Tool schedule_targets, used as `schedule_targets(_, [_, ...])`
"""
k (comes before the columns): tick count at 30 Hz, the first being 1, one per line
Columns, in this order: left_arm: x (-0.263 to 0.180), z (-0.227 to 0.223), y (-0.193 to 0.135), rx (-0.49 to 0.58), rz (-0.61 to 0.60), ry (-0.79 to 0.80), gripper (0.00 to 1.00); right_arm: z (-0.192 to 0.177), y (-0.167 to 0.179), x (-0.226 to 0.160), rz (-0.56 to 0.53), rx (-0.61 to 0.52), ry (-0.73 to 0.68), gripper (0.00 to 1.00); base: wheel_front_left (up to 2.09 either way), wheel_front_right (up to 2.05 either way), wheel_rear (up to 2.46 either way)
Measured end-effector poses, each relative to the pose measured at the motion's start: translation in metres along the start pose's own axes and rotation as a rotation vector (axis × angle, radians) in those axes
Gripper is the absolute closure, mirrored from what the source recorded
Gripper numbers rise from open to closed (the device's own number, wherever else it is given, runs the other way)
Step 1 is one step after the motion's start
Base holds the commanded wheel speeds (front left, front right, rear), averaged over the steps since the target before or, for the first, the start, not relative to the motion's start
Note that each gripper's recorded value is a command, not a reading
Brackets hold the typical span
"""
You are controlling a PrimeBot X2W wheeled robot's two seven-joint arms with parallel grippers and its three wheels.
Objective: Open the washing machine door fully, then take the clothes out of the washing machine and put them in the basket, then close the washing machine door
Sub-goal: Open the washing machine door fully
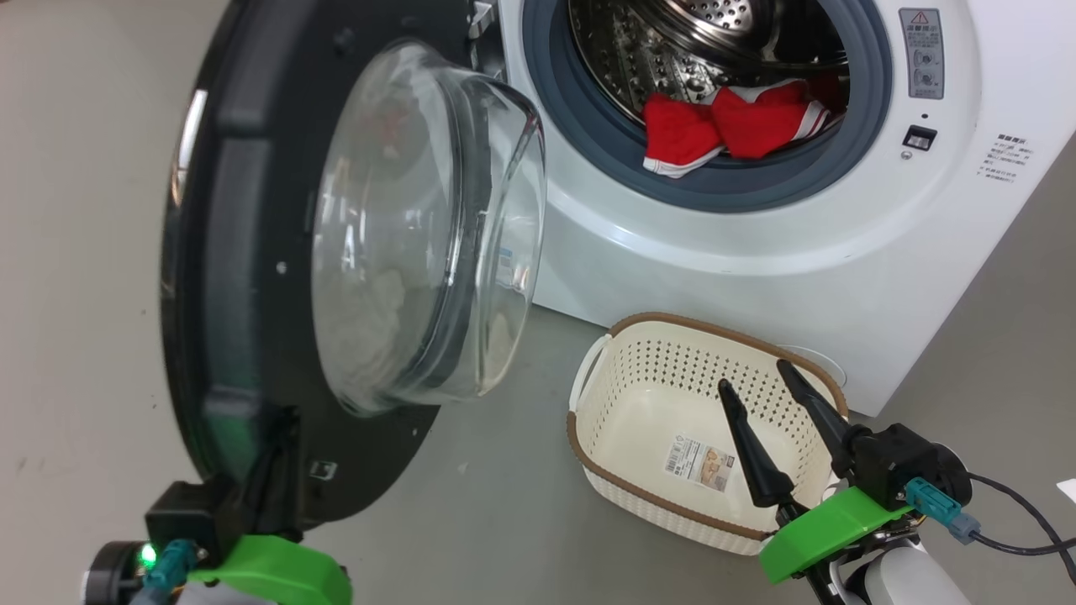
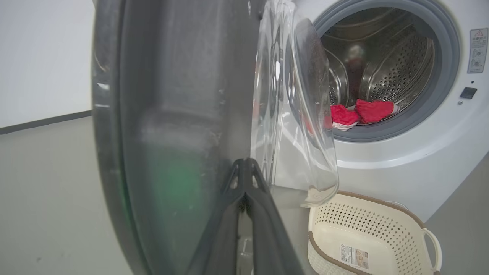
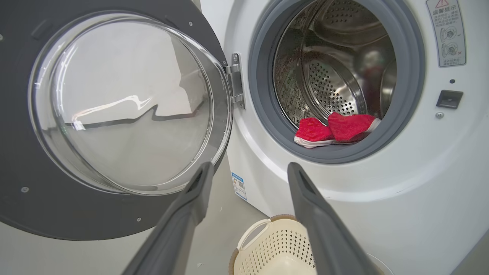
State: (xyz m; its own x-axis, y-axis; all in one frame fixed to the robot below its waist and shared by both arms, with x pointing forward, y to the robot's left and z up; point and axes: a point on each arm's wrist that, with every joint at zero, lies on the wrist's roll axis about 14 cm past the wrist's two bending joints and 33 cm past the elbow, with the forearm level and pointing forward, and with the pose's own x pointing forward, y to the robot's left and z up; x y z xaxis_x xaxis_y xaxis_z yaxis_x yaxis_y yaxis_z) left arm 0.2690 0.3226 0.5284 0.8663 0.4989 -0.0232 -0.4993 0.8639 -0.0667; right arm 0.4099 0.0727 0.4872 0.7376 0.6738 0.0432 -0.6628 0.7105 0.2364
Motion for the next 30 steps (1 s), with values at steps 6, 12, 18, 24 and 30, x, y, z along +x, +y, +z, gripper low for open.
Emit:
schedule_targets(6, [0.003,-0.005,0.02,0.018,0.079,0.007,1.0,-0.007,-0.002,0.001,0.001,0.004,0.017,0.0,0.0,0.0,0.0])
schedule_targets(12, [0.01,-0.006,0.04,0.019,0.155,-0.005,1.0,-0.013,0.001,0.008,0.022,-0.002,0.029,0.0,0.0,0.0,0.0])
schedule_targets(18, [0.014,-0.007,0.053,-0.006,0.21,-0.035,1.0,-0.017,0.001,0.011,0.025,0.001,0.036,0.0,0.0,0.0,0.0])
schedule_targets(24, [0.02,-0.005,0.065,-0.015,0.253,-0.064,1.0,-0.022,0.0,0.011,0.029,-0.015,0.05,0.0,0.0,0.0,0.0])
schedule_targets(30, [0.028,-0.005,0.078,-0.019,0.292,-0.069,1.0,-0.024,-0.001,0.012,0.033,-0.023,0.056,0.0,0.0,0.0,0.0])
